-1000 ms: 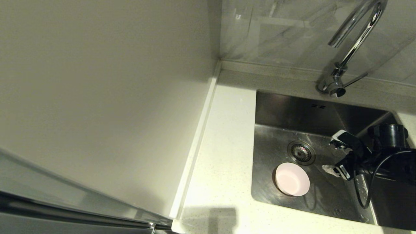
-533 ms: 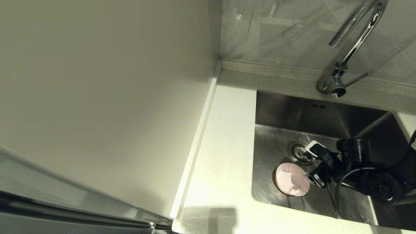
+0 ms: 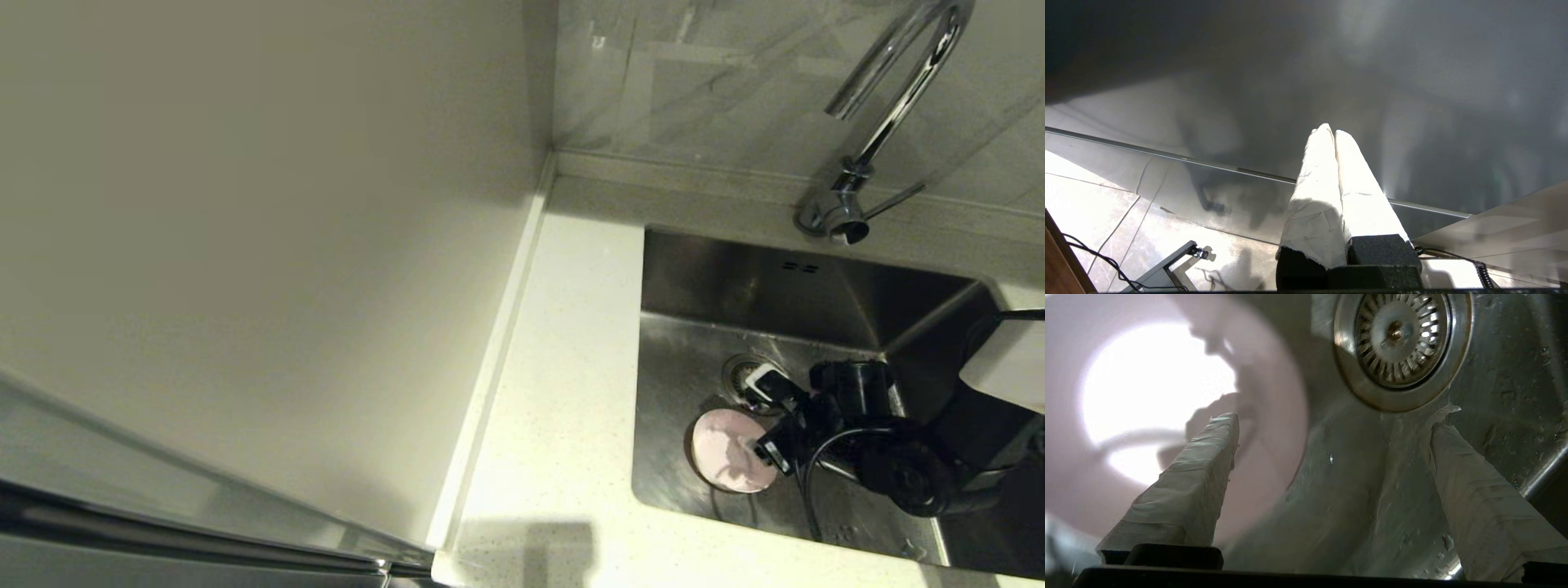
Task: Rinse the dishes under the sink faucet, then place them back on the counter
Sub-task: Put a bowl back to the table from the sink
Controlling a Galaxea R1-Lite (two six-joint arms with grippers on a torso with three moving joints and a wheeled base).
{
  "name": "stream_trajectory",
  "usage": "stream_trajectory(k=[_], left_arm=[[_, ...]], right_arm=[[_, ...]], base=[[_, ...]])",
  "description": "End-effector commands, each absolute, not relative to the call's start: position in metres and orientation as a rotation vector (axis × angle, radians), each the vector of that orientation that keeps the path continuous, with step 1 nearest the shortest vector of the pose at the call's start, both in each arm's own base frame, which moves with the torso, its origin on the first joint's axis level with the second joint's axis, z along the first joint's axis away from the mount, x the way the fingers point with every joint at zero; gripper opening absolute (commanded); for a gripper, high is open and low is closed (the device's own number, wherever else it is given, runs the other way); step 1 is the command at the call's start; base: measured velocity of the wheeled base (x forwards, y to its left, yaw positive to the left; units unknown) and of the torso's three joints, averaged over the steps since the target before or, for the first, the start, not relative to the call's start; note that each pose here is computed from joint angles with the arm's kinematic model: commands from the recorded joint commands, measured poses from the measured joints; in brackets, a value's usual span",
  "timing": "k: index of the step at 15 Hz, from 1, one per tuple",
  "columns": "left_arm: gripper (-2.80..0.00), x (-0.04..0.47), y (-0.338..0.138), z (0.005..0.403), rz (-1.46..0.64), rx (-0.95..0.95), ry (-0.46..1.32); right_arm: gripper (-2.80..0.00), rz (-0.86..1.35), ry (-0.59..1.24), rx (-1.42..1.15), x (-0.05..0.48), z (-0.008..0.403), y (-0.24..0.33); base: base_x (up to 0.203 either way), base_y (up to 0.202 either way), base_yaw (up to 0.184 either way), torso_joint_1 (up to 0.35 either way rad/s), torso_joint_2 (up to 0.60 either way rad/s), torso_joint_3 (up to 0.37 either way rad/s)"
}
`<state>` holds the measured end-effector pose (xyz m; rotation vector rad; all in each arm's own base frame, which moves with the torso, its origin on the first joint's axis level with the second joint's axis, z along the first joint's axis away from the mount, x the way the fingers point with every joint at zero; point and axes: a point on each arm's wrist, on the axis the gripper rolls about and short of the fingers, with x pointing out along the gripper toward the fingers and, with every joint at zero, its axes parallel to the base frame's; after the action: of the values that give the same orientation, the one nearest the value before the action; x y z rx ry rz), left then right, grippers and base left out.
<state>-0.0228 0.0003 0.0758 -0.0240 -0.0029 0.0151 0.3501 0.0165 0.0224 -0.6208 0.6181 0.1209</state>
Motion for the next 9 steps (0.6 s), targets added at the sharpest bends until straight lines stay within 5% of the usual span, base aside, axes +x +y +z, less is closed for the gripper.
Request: stream_trajectory(k=[1, 3, 4, 9], left_arm=[[-2.8, -0.023, 0.0, 0.076, 0.017, -0.025, -0.006], [-2.8, -0.023, 0.0, 0.076, 0.015, -0.025, -0.006], [-2.8, -0.023, 0.0, 0.076, 0.017, -0.025, -0.006], [-2.8, -0.023, 0.0, 0.076, 0.015, -0.025, -0.006]], right_arm=[[0.0, 0.112, 0.64, -0.615, 0.361, 0.012, 0.018], [0.0, 0.11, 0.659, -0.616, 0.363, 0.005, 0.017], [-2.8, 0.112, 0.665, -0.616, 0.363, 0.003, 0.017], [-2.8, 0.104, 0.671, -0.59, 0.366, -0.001, 0.017]], base=[[0.0, 0.0, 0.0, 0.0, 0.0, 0.0], [0.0, 0.0, 0.0, 0.0, 0.0, 0.0], [0.0, 0.0, 0.0, 0.0, 0.0, 0.0], [0.0, 0.0, 0.0, 0.0, 0.0, 0.0]])
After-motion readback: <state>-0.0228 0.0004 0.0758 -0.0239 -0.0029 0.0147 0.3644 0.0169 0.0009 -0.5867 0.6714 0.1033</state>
